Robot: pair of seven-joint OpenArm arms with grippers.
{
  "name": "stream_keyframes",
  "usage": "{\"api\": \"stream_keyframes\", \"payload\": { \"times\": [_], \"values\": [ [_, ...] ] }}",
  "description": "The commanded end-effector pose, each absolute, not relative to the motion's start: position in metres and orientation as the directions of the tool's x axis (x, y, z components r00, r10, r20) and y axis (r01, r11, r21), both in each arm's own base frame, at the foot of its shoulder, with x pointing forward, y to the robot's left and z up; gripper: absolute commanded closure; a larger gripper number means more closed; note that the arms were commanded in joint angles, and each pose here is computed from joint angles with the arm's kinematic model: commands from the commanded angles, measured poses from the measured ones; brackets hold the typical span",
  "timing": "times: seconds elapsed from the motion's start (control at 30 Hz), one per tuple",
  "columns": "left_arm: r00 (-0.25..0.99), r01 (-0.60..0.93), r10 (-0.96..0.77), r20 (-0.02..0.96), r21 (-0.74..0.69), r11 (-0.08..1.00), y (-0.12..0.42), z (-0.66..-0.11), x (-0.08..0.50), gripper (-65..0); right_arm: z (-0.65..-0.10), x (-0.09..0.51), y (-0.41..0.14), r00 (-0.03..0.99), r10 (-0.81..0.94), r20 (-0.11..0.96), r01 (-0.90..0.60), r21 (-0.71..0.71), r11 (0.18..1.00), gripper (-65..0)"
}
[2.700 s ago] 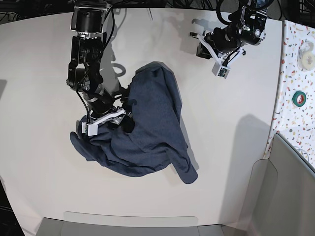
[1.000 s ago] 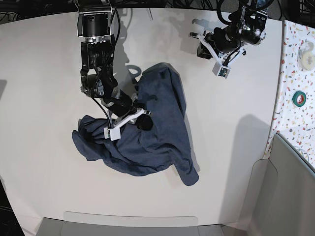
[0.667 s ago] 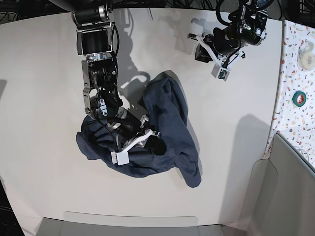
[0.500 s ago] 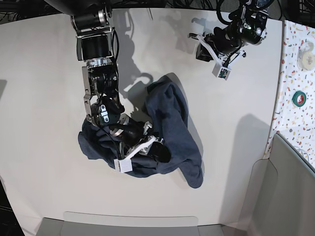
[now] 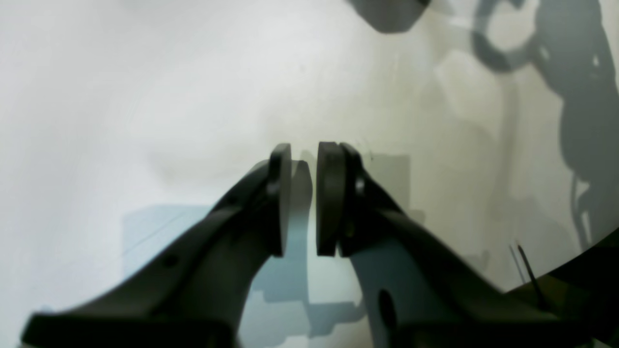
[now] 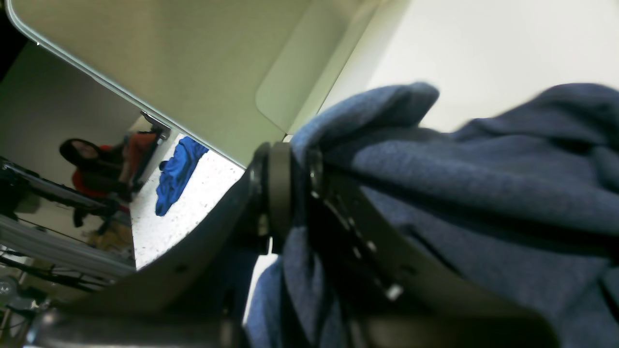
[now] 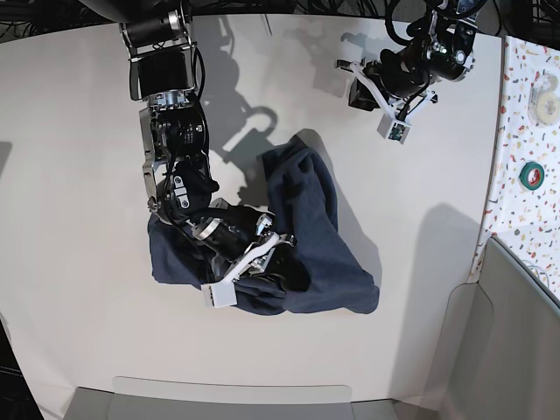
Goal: Layout the t-shirt on the table in an organized manner, then fold the t-shirt properly
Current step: 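Drag the held shirt fold with the right gripper across the shirt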
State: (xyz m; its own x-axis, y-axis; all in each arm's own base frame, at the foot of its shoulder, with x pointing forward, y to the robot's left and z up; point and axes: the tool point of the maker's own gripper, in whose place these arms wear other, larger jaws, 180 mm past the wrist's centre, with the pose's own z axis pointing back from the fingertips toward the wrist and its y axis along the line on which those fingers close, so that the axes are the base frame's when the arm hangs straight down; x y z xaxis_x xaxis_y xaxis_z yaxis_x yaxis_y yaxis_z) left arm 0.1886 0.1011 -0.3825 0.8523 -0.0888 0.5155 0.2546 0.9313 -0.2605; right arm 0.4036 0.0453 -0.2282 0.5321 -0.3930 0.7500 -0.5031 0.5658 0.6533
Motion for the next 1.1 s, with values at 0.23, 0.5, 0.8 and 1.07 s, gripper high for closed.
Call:
{"api": "stream_keyframes", "payload": {
  "times": [0.23, 0.5, 0.8, 1.07],
  "values": [
    [0.840, 0.263, -0.089, 0.535, -0.257, 0.930, 0.102, -0.377, 0.193, -10.1, -0.240, 0.397, 0.040, 0.556, -0.441, 0.704, -0.439, 0.700, 0.564, 0.0],
    [0.843, 0.263, -0.092, 0.530, -0.257, 0.930, 0.102, -0.377, 0.192, -10.1, -0.269, 0.378, 0.040, 0.607, -0.441, 0.662, -0.385, 0.729, 0.565, -11.4],
    [0.843, 0.263, -0.092, 0.530, -0.257, 0.930, 0.102, -0.377, 0.192, -10.1, -0.280, 0.367, 0.044, 0.651, -0.405, 0.642, -0.375, 0.736, 0.564, -16.1],
    [0.845, 0.262, -0.091, 0.527, -0.258, 0.930, 0.103, -0.378, 0.191, -10.1, -0.246, 0.357, 0.051, 0.624, -0.350, 0.698, -0.465, 0.692, 0.552, -16.3]
  ]
}}
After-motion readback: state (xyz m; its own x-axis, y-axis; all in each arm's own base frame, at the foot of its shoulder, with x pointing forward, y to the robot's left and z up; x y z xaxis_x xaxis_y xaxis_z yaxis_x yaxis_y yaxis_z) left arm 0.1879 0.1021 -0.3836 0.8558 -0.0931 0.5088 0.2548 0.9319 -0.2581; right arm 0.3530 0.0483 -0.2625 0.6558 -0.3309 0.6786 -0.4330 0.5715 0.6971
